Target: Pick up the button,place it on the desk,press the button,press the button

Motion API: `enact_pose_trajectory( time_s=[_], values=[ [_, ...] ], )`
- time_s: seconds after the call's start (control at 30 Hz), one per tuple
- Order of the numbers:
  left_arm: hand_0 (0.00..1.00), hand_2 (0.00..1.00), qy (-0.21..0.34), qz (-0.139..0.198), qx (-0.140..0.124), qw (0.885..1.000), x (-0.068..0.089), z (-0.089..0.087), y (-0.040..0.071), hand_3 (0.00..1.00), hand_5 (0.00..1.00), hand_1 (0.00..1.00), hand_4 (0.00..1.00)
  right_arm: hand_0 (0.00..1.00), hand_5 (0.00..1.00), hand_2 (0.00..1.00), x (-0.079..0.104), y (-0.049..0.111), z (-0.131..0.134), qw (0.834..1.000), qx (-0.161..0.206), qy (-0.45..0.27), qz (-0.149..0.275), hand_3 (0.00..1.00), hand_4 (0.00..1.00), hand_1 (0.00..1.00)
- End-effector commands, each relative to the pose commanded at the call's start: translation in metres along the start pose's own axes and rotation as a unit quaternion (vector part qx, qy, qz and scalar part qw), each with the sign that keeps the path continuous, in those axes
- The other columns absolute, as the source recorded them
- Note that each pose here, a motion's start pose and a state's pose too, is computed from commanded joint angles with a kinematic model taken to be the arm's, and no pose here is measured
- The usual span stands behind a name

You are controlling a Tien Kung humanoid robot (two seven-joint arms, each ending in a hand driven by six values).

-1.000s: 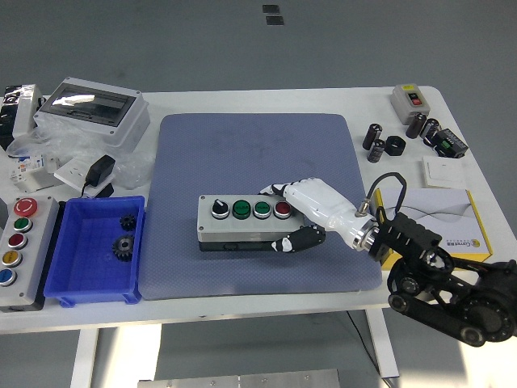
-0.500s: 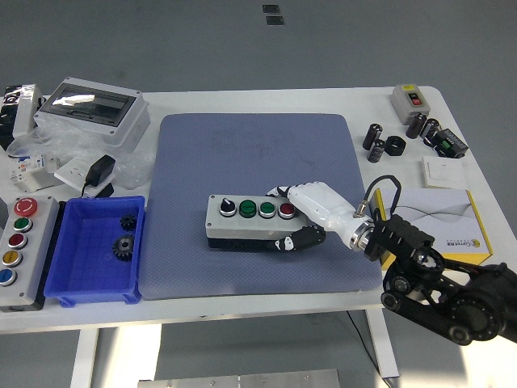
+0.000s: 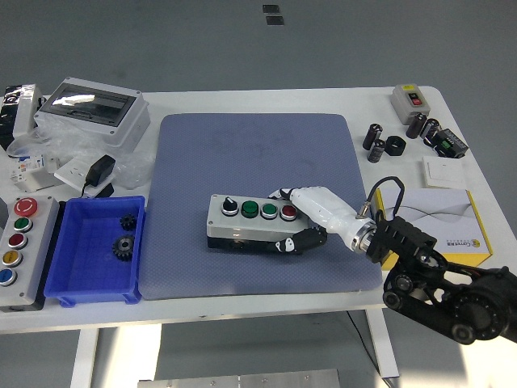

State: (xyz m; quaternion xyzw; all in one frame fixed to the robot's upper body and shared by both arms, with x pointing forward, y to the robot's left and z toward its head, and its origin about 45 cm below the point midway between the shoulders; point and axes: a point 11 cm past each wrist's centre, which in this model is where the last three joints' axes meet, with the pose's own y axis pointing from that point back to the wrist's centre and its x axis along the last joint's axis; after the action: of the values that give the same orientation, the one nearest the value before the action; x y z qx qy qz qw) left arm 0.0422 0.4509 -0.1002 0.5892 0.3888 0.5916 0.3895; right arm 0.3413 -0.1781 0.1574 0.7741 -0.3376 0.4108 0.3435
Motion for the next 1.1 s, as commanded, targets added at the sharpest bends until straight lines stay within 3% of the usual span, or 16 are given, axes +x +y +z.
enact_pose_trajectory(
  time_s=[0.23, 0.63, 0.67, 1.1],
  values=[
    [0.624, 0.544, 0.000, 0.000, 0.000, 1.000, 0.000, 0.000, 0.000, 0.591, 0.119, 0.598, 0.676, 0.870, 0.002, 0.799, 0.002, -0.001, 0.004, 1.000, -0.007, 0.010, -0.002, 0.843, 0.532, 0.812],
    [0.622, 0.541, -0.002, 0.002, 0.002, 1.000, 0.003, 0.000, 0.000, 0.590, 0.117, 0.597, 0.673, 0.884, 0.017, 0.812, 0.001, 0.001, 0.005, 1.000, -0.012, -0.022, -0.018, 0.865, 0.591, 0.834],
    [0.622, 0.540, -0.002, 0.002, 0.002, 1.000, 0.003, 0.000, 0.000, 0.589, 0.117, 0.597, 0.672, 0.940, 0.087, 0.894, 0.001, 0.002, 0.005, 0.999, -0.012, -0.027, -0.019, 0.966, 0.686, 0.900],
    [0.621, 0.537, -0.004, 0.001, 0.003, 1.000, 0.002, -0.001, 0.000, 0.589, 0.112, 0.595, 0.668, 0.966, 0.118, 0.914, 0.008, 0.009, 0.009, 0.996, -0.019, -0.087, -0.024, 0.988, 0.727, 0.914]
  ],
)
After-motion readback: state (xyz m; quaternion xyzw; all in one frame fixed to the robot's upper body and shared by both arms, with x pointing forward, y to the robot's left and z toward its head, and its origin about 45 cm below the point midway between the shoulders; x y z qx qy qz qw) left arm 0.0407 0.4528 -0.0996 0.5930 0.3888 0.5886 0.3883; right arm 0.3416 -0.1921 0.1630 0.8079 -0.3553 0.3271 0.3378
